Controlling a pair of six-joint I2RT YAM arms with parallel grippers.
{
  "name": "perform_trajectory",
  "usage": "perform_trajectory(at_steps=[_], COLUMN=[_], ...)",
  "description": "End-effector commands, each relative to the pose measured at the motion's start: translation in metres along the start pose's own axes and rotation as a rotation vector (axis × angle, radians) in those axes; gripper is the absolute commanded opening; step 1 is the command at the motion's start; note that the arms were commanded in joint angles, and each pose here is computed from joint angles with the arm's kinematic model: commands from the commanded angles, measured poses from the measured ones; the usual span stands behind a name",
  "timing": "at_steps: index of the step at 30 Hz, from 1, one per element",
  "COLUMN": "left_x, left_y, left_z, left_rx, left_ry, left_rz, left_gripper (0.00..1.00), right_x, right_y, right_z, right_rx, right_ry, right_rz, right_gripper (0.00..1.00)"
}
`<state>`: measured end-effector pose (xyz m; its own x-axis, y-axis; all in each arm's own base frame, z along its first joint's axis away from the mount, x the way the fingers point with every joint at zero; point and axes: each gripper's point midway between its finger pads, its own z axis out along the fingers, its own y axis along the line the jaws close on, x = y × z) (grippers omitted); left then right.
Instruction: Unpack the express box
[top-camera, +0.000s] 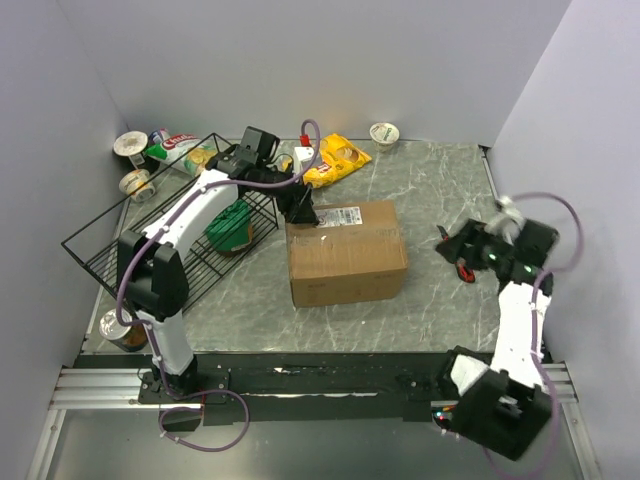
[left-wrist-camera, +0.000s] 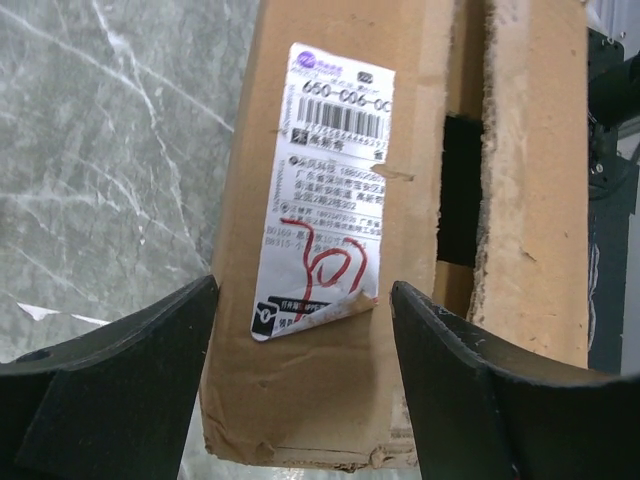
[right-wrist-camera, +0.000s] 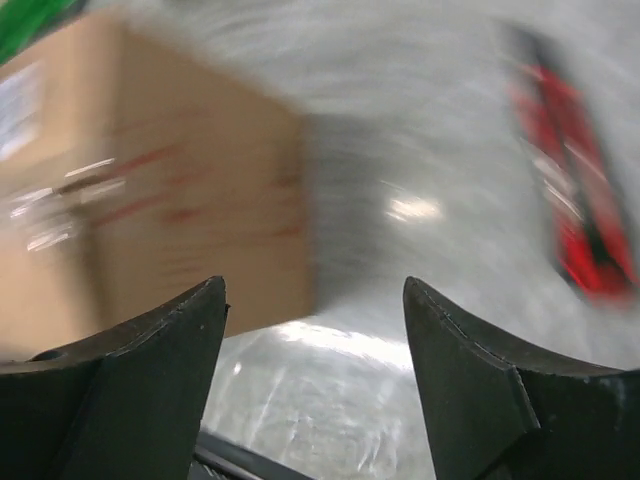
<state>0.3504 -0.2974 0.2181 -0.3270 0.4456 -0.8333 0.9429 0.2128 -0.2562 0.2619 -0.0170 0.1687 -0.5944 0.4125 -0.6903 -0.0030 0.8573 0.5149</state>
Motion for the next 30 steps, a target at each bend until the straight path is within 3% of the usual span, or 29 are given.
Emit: perform_trajectory(at_steps=[1, 5, 11, 14, 23, 30], left_x=[-0.025, -0.016, -0.011, -0.012, -0.009, -0.006], left_y=[-0.017, -0.005, -0.001, -0.009, -0.03, -0.032], left_z=[-0.006, 0.002, 0.011, 0.016, 0.02, 0.019], left_rx=[0.026, 0.01, -0.008, 0.003, 0.038, 0.03], left_ry=[-0.066, -0.034, -0.024, -0.019, 0.001, 0.002], left_rz=[0.126, 0.105, 0.103, 0.131, 0.173, 0.163], left_gripper=[0.75, 0.75, 0.72, 0.69, 0.65, 0.64], right_x=[-0.027, -0.027, 0.001, 0.013, 0.008, 0.026], right_y=[0.112, 0.172, 0.209, 0.211, 0.221, 0.218], right_z=[-0.004, -0.001, 0.008, 0.016, 0.038, 0.051], right_rx=[-0.384, -0.634, -0.846, -0.88, -0.907, -0.936], right_ry=[-0.045, -0.008, 0.132, 0.208, 0.208, 0.306], right_rz=[-0.484, -0.743, -0.923, -0.932, -0.899, -0.92], right_gripper=[0.78, 0.8, 0.84, 0.85, 0.86, 0.85])
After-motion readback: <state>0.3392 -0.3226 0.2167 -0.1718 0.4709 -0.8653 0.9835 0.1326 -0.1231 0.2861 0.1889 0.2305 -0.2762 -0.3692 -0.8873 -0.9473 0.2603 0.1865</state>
